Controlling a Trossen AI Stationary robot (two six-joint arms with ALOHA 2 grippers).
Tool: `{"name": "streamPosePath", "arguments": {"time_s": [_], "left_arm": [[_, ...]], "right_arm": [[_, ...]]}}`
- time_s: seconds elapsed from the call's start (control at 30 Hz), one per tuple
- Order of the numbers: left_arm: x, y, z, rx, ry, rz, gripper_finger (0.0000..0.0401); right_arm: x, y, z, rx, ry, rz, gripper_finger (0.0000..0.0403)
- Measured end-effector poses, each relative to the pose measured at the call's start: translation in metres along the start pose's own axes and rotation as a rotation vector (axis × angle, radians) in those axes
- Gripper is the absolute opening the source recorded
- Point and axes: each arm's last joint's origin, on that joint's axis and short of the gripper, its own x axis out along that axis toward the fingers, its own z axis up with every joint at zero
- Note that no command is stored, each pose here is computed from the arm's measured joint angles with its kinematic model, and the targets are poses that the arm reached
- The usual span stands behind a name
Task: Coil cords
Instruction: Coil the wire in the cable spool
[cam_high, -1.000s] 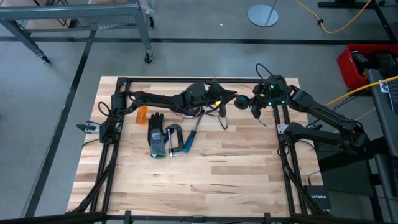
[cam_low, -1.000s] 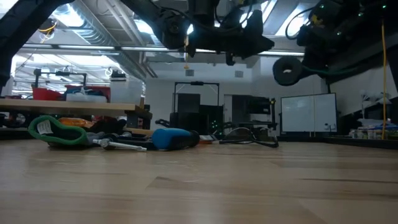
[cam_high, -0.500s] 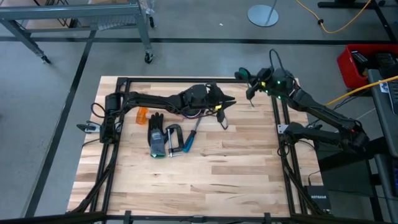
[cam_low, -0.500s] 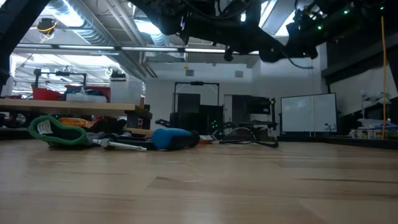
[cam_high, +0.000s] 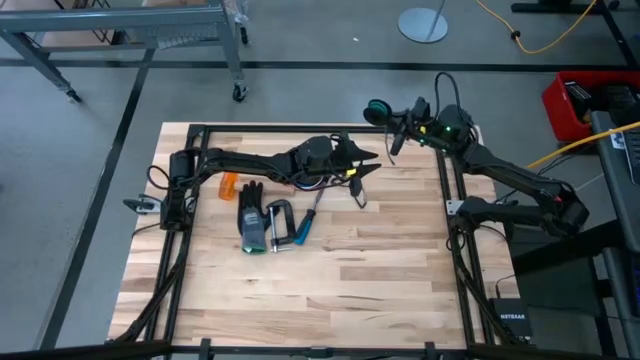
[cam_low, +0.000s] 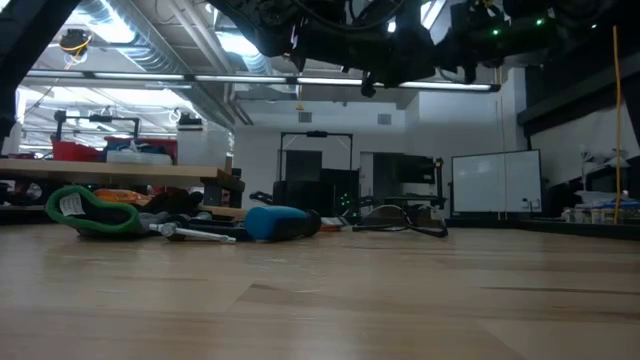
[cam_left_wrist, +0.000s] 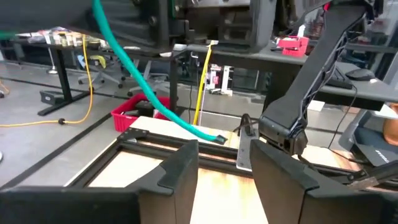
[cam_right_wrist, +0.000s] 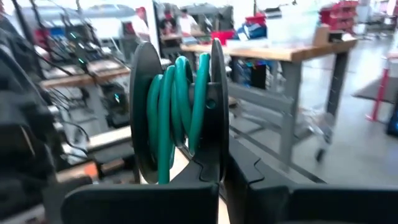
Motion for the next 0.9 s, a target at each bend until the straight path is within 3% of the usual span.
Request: {"name": "streamPosePath", "arguments": {"time_s": [0.27,0.53,0.9], "left_arm": [[0.000,0.001,0.000,0.005,-0.002,0.003,0.0139],[0.000,0.004,0.000,0.013,-0.002,0.010,0.0139],[0.000,-0.001,0.004,0.031,-0.042,-0.004,0.0139]], "right_arm": [[0.012,0.001,0.004,-0.005,-0.104,0.114,0.0002],[0.023,0.022,0.002,-0.066,-0.151,0.204,0.0002],[0.025,0.030,0.003,-0.090,-0.180,0.182,0.0002]]}}
